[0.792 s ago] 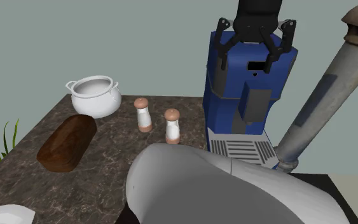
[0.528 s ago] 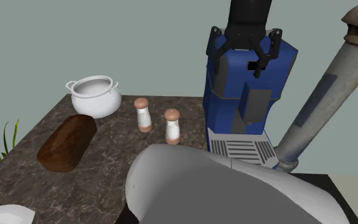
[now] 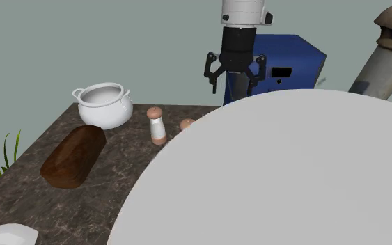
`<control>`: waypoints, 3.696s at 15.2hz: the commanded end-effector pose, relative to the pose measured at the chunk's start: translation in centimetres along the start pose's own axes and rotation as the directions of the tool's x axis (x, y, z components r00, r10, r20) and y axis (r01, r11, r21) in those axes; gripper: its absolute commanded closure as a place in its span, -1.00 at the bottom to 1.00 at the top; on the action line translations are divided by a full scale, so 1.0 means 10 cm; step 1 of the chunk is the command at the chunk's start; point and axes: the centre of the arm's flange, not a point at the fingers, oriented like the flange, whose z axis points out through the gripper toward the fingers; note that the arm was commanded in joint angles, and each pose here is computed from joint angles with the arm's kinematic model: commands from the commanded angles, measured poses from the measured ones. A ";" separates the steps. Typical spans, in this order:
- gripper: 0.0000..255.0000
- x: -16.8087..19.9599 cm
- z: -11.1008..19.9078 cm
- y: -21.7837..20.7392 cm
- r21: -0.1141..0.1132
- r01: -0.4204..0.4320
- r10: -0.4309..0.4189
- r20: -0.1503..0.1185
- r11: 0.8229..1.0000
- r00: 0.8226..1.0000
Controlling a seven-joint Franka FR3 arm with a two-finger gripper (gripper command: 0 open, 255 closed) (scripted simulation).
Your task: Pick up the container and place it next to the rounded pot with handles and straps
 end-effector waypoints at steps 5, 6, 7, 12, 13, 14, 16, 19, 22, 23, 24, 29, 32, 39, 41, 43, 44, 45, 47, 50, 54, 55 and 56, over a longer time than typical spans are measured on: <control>-1.00 0.50 0.45 -0.46 0.000 0.021 -0.021 0.014 1.000 1.000; -1.00 0.59 0.53 -0.53 -0.001 0.024 -0.024 0.017 1.000 1.000; -1.00 0.67 0.61 -0.60 -0.001 0.027 -0.027 0.019 1.000 0.999; -1.00 1.09 0.99 -0.96 -0.001 0.045 -0.045 0.032 0.999 0.998; -1.00 1.18 1.07 -1.03 -0.001 0.048 -0.048 0.035 0.999 0.998; -1.00 1.26 1.15 -1.10 -0.001 0.051 -0.051 0.037 0.999 0.998; -1.00 1.42 1.31 -1.25 -0.002 0.058 -0.058 0.043 0.998 0.997; -1.00 1.66 1.54 -1.47 -0.002 0.069 -0.068 0.050 0.998 0.996; -1.00 1.65 1.70 -1.47 -0.002 0.069 -0.068 0.050 0.998 0.996; -1.00 1.65 1.75 -1.47 -0.002 0.069 -0.068 0.050 0.998 0.996; -1.00 1.64 1.81 -1.47 -0.002 0.069 -0.068 0.050 0.998 0.996; -1.00 1.64 1.94 -1.47 -0.002 0.069 -0.068 0.050 0.998 0.996; -1.00 1.64 1.94 -1.47 -0.002 0.069 -0.068 0.050 0.998 0.996; 1.00 1.64 1.94 -1.47 -0.002 0.069 -0.068 0.050 0.998 0.996; 1.00 1.64 1.94 -1.46 -0.002 0.069 -0.068 0.050 0.998 0.996; 1.00 1.64 1.94 -1.46 -0.002 0.069 -0.068 0.050 0.998 0.996; 1.00 1.64 1.94 -1.46 -0.002 0.069 -0.068 0.050 0.998 0.996; 1.00 1.64 1.94 -1.47 -0.002 0.069 -0.068 0.050 0.998 0.996; 1.00 1.62 1.84 -1.47 -0.002 0.069 -0.068 0.050 0.998 0.996; 1.00 1.59 1.68 -1.47 -0.002 0.069 -0.068 0.050 0.998 0.996; 1.00 1.55 1.47 -1.46 -0.002 0.069 -0.068 0.050 0.998 0.996; 1.00 1.54 1.42 -1.46 -0.002 0.069 -0.068 0.050 0.998 0.996; 1.00 1.53 1.37 -1.46 -0.002 0.069 -0.068 0.050 0.998 0.996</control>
